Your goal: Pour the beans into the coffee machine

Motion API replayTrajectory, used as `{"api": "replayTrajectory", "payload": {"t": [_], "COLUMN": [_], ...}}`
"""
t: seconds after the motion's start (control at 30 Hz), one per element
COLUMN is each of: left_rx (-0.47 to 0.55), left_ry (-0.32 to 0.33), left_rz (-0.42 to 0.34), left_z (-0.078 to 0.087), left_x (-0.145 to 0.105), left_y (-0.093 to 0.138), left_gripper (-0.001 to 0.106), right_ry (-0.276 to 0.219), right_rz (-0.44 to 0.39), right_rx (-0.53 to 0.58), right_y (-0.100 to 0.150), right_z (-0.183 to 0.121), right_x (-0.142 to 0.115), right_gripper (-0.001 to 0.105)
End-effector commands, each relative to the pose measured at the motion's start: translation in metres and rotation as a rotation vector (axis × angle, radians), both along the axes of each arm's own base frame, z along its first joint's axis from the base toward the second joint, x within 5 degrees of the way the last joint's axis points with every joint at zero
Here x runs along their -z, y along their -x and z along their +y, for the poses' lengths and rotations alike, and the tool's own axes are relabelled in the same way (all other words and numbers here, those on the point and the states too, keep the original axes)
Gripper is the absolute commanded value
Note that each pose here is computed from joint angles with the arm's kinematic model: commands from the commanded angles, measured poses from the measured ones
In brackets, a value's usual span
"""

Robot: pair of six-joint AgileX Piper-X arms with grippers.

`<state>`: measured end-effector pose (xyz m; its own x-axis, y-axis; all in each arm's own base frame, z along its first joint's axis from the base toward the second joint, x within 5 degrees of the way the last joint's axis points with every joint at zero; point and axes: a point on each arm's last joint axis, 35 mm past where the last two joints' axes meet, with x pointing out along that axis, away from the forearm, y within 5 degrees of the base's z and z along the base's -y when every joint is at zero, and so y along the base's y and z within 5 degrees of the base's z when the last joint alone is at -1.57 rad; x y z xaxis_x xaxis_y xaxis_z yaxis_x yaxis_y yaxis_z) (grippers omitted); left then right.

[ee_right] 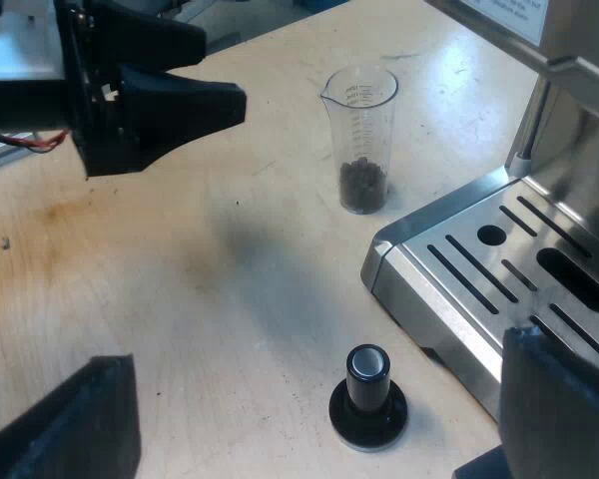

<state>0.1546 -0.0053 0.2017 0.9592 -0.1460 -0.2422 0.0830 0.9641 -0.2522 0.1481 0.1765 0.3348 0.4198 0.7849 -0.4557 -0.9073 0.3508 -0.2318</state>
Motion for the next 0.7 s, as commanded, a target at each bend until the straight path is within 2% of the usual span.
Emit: {"api": "replayTrajectory", "payload": {"t": [0.03, 0.1, 0.33, 0.57, 0.7], "left_rx": [0.0, 0.002, 0.002, 0.0, 0.0], "left_ry": [0.007, 0.001, 0.001, 0.001, 0.001], "left_rz": [-0.032, -0.045, -0.025, 0.01, -0.003], "left_z": [0.0, 0.0, 0.0, 0.0, 0.0], "left_x": [0.002, 0.004, 0.022, 0.039, 0.047], "left_y": [-0.008, -0.013, -0.033, -0.044, -0.051], "left_gripper": [0.084, 0.084, 0.084, 0.084, 0.084], "right_ry": [-0.015, -0.015, -0.015, -0.015, -0.015], "right_rz": [-0.018, -0.018, -0.018, -0.018, -0.018], "right_rx": [-0.004, -0.004, -0.004, -0.004, -0.004], "right_y": [0.0, 0.0, 0.0, 0.0, 0.0], "right_z": [0.0, 0.0, 0.0, 0.0, 0.0], "right_x": [-0.004, -0.004, -0.004, -0.004, -0.004], "right_gripper": [0.078, 0.078, 0.078, 0.078, 0.078]}}
